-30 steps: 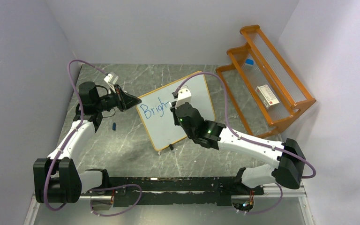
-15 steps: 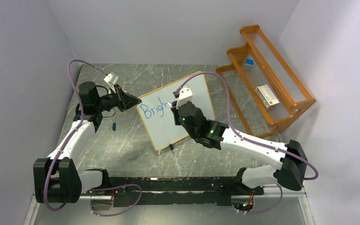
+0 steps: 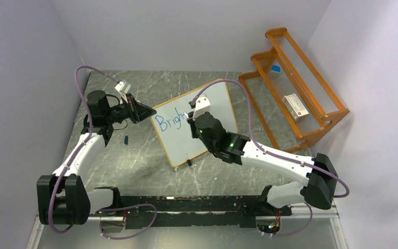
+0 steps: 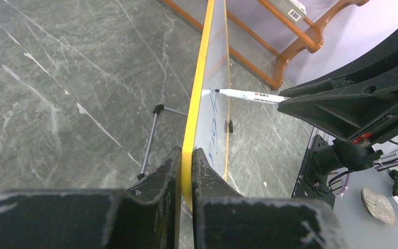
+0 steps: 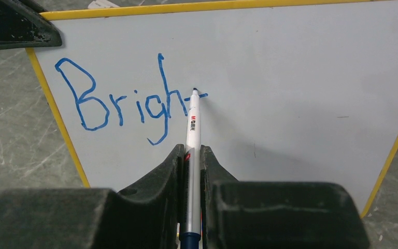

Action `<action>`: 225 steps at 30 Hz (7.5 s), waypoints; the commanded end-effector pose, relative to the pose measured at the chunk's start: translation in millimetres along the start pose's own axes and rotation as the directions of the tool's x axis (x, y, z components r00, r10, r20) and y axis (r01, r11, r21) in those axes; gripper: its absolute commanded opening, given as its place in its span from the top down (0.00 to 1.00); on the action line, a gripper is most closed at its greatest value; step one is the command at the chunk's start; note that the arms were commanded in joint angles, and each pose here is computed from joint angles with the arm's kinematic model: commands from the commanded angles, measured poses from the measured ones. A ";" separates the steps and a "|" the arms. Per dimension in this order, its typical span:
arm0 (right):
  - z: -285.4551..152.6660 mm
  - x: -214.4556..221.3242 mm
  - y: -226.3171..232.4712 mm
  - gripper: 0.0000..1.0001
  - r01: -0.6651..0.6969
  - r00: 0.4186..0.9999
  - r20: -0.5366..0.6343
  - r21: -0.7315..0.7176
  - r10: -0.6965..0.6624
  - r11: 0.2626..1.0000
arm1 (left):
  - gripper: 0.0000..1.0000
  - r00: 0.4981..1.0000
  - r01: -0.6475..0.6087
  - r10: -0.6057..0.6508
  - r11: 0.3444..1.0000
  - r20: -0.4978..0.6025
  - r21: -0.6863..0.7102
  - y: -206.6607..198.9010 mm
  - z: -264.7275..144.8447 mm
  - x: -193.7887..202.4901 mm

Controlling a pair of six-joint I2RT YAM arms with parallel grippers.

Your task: Write a sentence on the whiteboard

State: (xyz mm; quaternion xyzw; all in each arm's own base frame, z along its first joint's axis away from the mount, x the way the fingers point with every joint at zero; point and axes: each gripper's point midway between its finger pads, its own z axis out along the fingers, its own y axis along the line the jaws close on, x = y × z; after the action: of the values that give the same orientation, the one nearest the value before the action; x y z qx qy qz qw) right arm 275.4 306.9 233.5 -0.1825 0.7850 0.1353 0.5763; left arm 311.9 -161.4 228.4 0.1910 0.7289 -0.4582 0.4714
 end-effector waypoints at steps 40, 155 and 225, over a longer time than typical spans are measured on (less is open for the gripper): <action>-7.0 26.4 -6.5 1.00 0.012 0.997 -0.083 0.010 -0.011 1.000 | 0.95 0.992 0.079 -0.084 0.996 -0.099 -0.050 13.9 4.1 37.3; -7.7 -6.4 -21.1 1.00 -0.043 0.999 0.014 0.032 0.043 0.999 | 0.95 0.991 0.079 -0.084 0.996 -0.104 -0.052 14.7 4.3 38.2; -9.6 14.4 -36.2 1.00 -0.053 0.998 -0.037 0.087 0.056 0.995 | 0.95 0.991 0.077 -0.083 0.996 -0.107 -0.054 15.3 4.3 38.4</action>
State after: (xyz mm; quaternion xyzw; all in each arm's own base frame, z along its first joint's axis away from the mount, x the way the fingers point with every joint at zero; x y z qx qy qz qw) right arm 279.7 274.9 218.3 -0.1523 0.8070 0.1102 0.5599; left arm 313.7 -161.5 228.1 0.1917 0.7308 -0.4584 0.4681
